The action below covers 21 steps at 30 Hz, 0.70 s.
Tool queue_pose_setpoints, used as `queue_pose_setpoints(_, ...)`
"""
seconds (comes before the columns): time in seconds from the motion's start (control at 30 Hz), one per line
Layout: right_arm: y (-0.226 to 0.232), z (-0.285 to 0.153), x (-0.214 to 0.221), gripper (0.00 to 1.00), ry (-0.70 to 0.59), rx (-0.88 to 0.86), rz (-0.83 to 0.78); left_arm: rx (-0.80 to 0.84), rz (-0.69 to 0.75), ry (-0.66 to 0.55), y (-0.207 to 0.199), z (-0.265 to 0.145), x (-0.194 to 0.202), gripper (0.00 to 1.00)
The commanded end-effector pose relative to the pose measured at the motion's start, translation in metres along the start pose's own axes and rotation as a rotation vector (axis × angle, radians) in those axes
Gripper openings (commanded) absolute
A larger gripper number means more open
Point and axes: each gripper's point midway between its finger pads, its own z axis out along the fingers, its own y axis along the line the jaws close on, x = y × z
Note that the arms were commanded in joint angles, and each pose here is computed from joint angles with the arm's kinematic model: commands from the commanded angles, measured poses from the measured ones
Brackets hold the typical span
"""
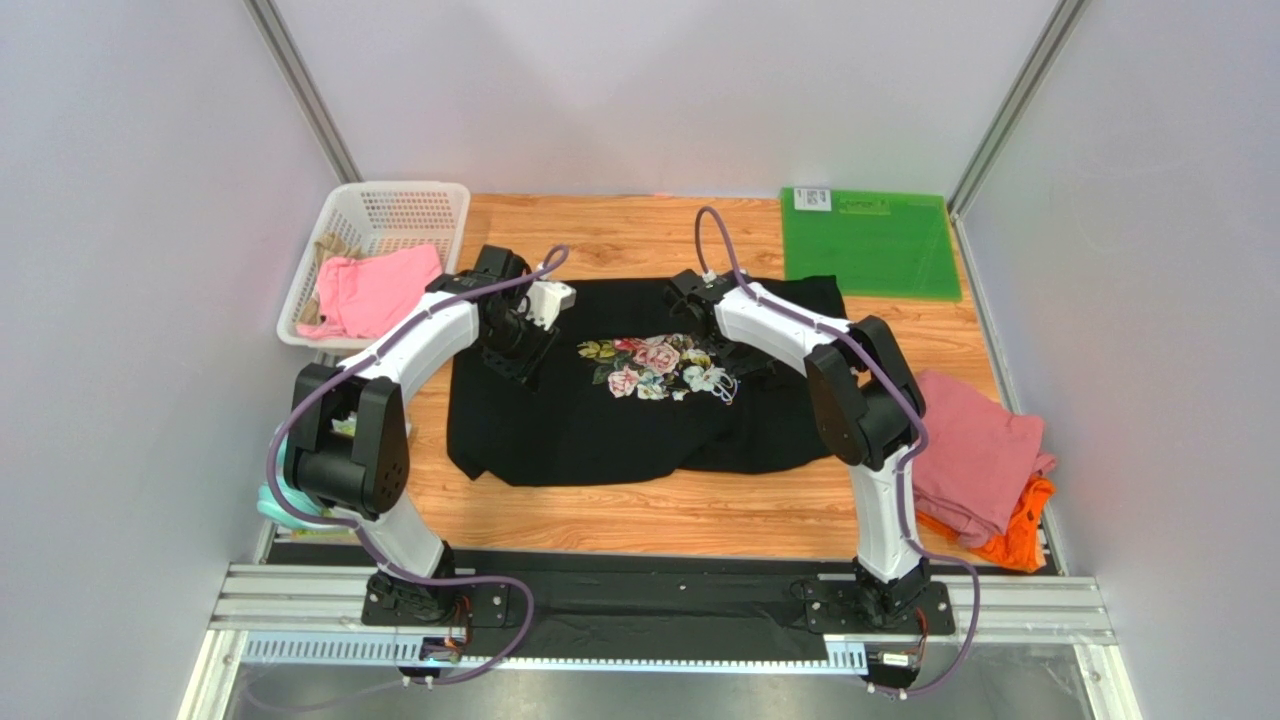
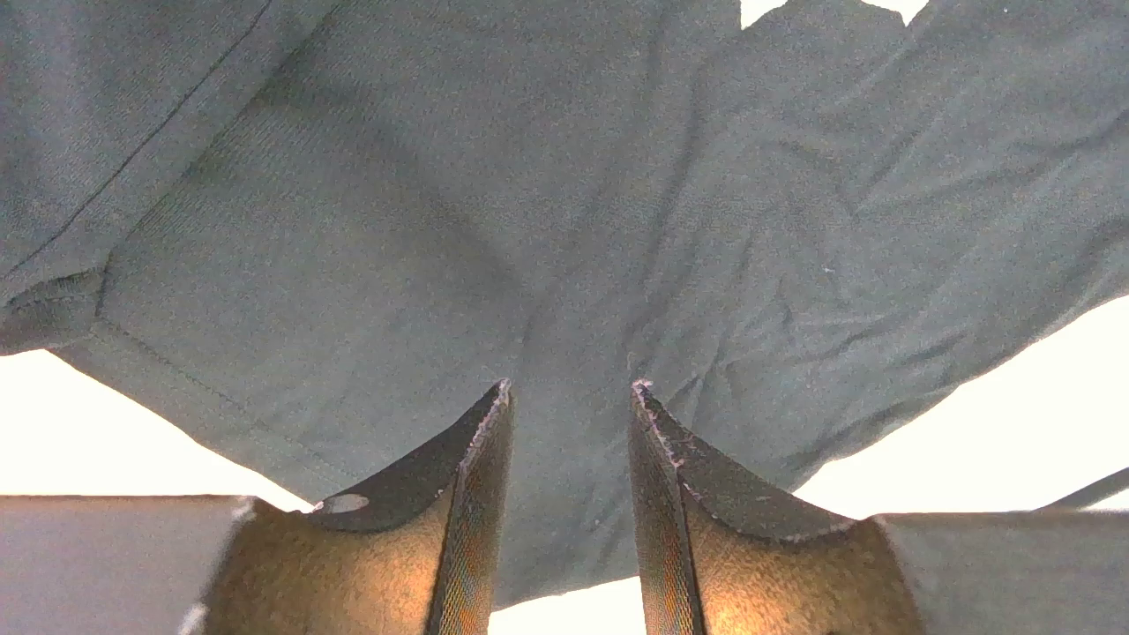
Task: Fold and stack the t-shirts
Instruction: Fold the flattened tshirt in 1/3 of the way
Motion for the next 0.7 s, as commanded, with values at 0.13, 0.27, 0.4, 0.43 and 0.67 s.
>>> queue_pose_setpoints(0.13, -0.043, -0.043, -0.025, 0.0, -0.087, 0.011, 0.118, -0.017, 0.025, -0.069, -0.002, -0.02, -0.016, 0.44)
queue_pose_setpoints(0.27, -0.06, -0.065, -0.025, 0.0, -0.104, -0.038, 0.173, -0.02, 0.027, -0.079, -0.003, -0.024, -0.016, 0.44)
queue_pose_setpoints(0.4, -0.08, -0.08, -0.015, 0.0, -0.112, -0.034, 0.197, -0.02, 0.03, -0.082, -0.004, -0.026, -0.015, 0.44)
queue_pose_setpoints(0.43, -0.082, -0.081, -0.013, 0.0, -0.114, -0.034, 0.205, -0.018, 0.029, -0.082, -0.005, -0.026, -0.014, 0.44)
queue_pose_setpoints(0.67, -0.071, -0.069, 0.022, 0.2, -0.02, -0.065, 0.166, -0.025, 0.031, -0.097, -0.005, -0.032, -0.016, 0.44)
